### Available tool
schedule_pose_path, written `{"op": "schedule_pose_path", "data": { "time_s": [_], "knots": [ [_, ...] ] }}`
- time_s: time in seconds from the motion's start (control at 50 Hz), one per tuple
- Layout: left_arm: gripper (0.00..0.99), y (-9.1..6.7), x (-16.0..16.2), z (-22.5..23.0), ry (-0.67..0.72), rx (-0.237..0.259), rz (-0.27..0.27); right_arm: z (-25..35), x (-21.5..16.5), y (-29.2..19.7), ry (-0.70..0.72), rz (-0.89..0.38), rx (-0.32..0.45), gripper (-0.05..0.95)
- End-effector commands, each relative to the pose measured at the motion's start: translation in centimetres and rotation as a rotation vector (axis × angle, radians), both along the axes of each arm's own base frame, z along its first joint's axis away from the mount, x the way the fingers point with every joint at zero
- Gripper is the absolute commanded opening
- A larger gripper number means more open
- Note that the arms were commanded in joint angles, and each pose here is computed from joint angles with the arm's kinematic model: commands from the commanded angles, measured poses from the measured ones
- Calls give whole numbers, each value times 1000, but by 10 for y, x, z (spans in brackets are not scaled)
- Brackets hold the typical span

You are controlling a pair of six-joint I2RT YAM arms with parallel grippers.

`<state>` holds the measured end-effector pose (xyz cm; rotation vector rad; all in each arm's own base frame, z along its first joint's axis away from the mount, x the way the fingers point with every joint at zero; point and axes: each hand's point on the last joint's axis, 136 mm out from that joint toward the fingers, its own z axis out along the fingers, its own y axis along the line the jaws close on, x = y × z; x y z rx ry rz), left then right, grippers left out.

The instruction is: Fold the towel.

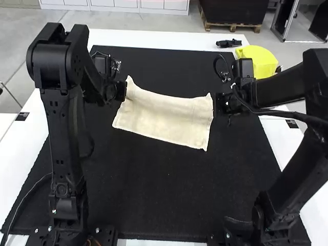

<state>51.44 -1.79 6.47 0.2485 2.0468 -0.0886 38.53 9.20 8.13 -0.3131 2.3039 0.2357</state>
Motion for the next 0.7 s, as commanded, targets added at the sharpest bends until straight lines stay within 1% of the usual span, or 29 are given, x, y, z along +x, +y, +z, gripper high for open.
{"op": "schedule_pose_path", "data": {
  "time_s": [0.0, 0.18, 0.46, 0.68],
  "knots": [
    [28, 15, 1, 16, -42, 45, 49, 4, -5, -10, -21, -24, -39, -16],
    [28, 15, -9, 6, -28, 50, 40, -2, -13, -11, -7, -19, -45, -16],
    [28, 14, -30, 3, -44, 81, 24, -4, -17, -12, -6, -11, -53, -16],
    [28, 15, -35, 3, -68, 89, 23, -21, -32, -8, 42, 9, -63, -16]
  ]
}}
